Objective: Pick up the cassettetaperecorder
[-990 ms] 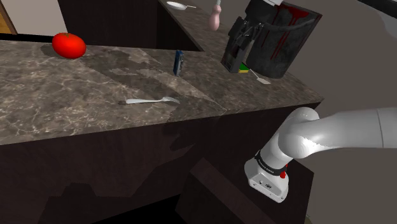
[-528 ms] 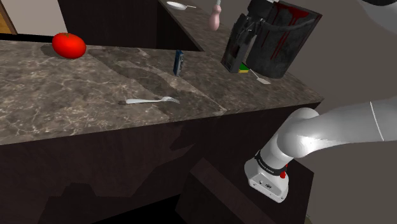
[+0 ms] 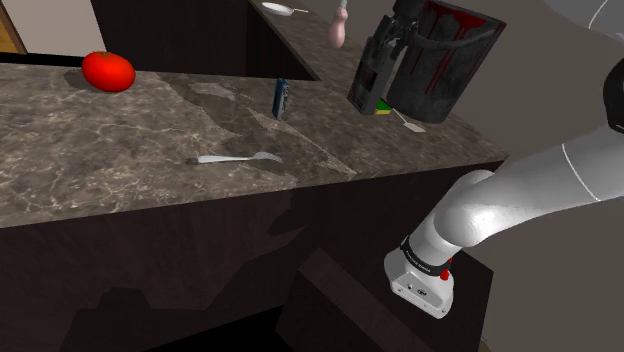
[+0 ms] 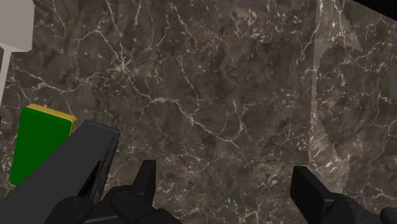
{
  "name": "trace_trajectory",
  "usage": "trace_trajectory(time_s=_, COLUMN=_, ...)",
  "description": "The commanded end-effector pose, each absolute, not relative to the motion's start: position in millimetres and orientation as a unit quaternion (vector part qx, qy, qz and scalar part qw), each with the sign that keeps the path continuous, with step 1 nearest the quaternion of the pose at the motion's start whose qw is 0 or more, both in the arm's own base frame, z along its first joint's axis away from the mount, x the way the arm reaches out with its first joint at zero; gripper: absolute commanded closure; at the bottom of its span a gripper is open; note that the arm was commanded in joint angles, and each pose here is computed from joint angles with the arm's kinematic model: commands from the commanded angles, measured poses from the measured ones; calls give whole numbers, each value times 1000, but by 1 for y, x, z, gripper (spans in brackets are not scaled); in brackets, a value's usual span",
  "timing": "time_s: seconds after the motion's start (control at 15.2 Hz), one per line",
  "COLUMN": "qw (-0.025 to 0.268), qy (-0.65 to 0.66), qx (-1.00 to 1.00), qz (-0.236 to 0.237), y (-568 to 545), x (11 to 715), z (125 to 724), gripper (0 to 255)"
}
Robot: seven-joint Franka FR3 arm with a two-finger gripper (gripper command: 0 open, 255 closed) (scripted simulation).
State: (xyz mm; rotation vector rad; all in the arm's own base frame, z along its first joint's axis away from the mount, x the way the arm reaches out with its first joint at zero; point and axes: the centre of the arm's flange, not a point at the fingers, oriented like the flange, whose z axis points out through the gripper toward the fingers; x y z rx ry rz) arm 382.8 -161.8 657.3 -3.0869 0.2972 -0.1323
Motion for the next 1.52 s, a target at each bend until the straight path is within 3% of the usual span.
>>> trace_trajectory(time_s=0.0, qw=16, qy=100, qx=-994, qz=-36, y=-188, x=391, z=656, gripper=0)
trace_trajectory(time_s=0.73, qw=5, qy=124, qx=-992, qz=0, y=-327, x=436, z=657, gripper=0)
trace_trajectory(time_s=1.39, qw=5, qy=124, qx=-992, qz=0, y=-327, x=436, z=617, gripper=0)
trace_trajectory(time_s=1.45, qw=5, qy=124, qx=-992, qz=0, y=-327, x=436, z=617, gripper=255)
